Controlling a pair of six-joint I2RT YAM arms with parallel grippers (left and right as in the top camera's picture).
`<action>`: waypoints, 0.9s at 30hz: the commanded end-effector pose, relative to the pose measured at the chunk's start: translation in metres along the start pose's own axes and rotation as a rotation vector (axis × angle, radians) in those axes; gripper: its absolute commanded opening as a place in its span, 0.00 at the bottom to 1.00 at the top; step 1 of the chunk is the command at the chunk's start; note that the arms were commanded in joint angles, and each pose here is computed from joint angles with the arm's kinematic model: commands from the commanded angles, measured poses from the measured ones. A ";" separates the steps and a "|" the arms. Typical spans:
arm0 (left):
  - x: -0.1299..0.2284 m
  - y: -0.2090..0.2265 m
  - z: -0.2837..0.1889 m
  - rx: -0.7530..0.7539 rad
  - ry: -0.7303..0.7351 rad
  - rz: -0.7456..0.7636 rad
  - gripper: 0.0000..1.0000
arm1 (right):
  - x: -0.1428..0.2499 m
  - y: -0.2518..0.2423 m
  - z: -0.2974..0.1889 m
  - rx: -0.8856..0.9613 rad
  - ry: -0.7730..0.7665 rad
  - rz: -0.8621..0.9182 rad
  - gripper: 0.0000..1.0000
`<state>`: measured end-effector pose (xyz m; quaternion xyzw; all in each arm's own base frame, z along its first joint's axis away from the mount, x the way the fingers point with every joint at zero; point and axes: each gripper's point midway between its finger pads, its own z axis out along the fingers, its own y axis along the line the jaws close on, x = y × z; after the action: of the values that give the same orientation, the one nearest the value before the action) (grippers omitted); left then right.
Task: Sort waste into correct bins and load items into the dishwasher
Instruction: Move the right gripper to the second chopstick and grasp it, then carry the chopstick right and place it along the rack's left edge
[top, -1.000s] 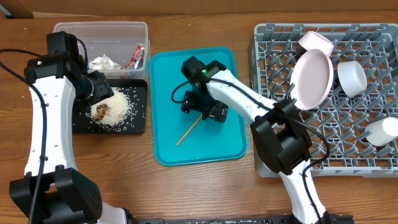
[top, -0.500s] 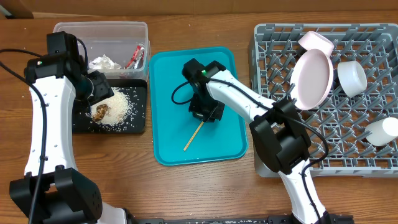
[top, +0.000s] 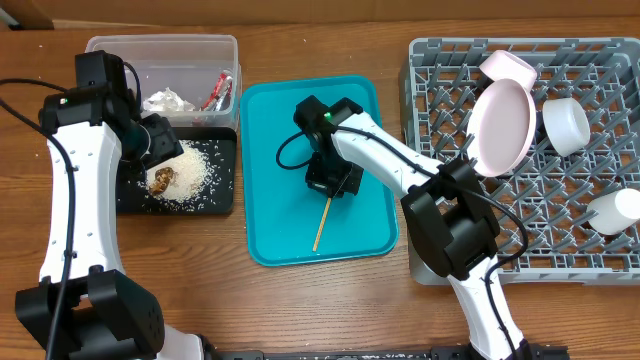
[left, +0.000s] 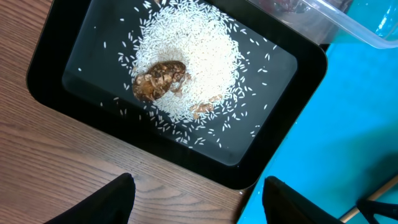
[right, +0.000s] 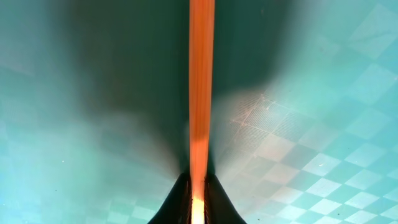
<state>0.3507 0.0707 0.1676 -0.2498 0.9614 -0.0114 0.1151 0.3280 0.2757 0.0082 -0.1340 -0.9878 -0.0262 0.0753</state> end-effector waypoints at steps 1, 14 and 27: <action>-0.001 0.001 -0.005 -0.004 -0.019 -0.003 0.68 | -0.002 -0.004 0.007 0.026 -0.001 -0.032 0.04; -0.001 0.001 -0.005 -0.005 -0.019 -0.003 0.68 | -0.033 -0.018 -0.091 -0.102 -0.149 -0.323 0.04; -0.001 -0.005 -0.005 0.026 -0.016 -0.003 0.68 | -0.053 -0.147 -0.217 0.006 -0.334 -0.368 0.04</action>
<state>0.3516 0.0707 0.1678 -0.2508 0.9609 -0.0120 0.1168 0.3658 0.1453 0.2088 0.0503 -0.9918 -0.0731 -0.0922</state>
